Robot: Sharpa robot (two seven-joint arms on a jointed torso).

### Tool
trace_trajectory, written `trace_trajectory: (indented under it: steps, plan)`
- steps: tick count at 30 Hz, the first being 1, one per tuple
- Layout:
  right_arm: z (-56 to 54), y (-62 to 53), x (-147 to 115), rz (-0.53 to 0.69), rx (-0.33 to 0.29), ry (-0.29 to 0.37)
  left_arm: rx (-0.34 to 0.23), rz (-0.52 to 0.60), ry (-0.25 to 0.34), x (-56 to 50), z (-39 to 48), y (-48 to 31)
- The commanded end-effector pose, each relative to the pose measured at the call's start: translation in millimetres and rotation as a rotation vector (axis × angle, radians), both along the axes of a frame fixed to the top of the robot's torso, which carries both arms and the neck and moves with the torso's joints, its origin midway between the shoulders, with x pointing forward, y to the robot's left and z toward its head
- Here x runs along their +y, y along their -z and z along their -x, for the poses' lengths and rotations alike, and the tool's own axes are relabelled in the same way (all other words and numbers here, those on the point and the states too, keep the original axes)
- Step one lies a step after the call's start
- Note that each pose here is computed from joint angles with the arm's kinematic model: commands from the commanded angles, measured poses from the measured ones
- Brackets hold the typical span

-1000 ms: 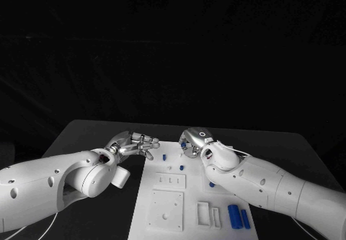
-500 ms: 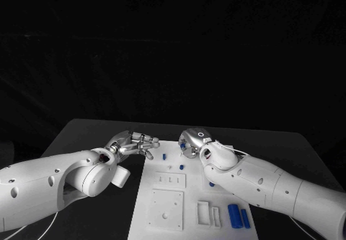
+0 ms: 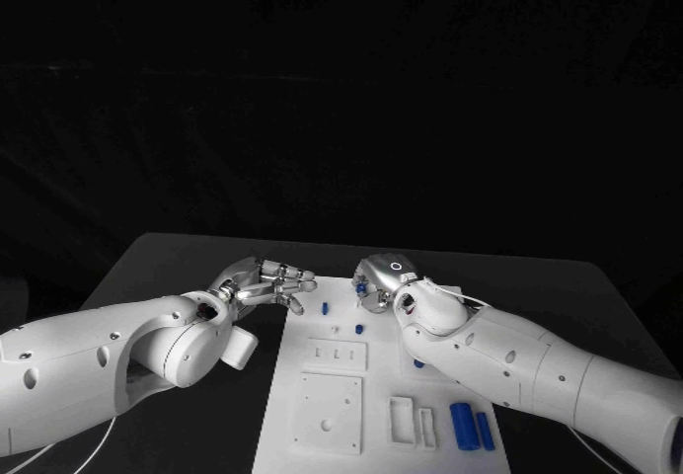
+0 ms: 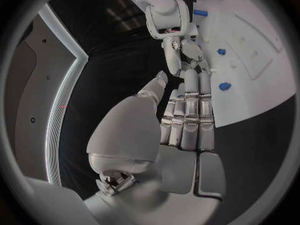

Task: Assemble the parts on the task board

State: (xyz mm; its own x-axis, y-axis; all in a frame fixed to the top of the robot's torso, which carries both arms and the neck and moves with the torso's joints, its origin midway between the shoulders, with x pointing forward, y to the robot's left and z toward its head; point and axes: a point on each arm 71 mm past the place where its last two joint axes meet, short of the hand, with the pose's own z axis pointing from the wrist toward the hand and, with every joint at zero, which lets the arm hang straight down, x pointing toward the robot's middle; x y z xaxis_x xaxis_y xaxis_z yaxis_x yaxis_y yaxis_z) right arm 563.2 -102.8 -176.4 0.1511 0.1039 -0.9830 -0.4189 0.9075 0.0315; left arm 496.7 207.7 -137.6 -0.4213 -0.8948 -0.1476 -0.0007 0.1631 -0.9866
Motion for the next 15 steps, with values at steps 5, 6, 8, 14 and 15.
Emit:
trace_trajectory:
  steps: [5, 6, 8, 14, 15]
  plan:
    - [-1.0, 3.8, -1, -0.013, 0.036, -0.008, -0.005, 0.003, 0.017, -2.0, 0.3, -1.9]
    - [-0.8, 3.3, -2, -0.02, 0.032, -0.009, -0.005, 0.003, 0.017, -1.9, 0.3, -2.0]
    - [0.2, 1.5, -3, -0.04, 0.021, -0.01, -0.005, 0.003, 0.016, -1.5, 0.3, -2.0]
    - [6.9, -6.2, -9, -0.091, -0.014, -0.02, -0.006, 0.002, 0.01, 1.4, -0.1, -2.2]
    - [8.4, -7.7, -11, -0.098, -0.019, -0.022, -0.007, 0.002, 0.008, 2.1, -0.2, -2.3]
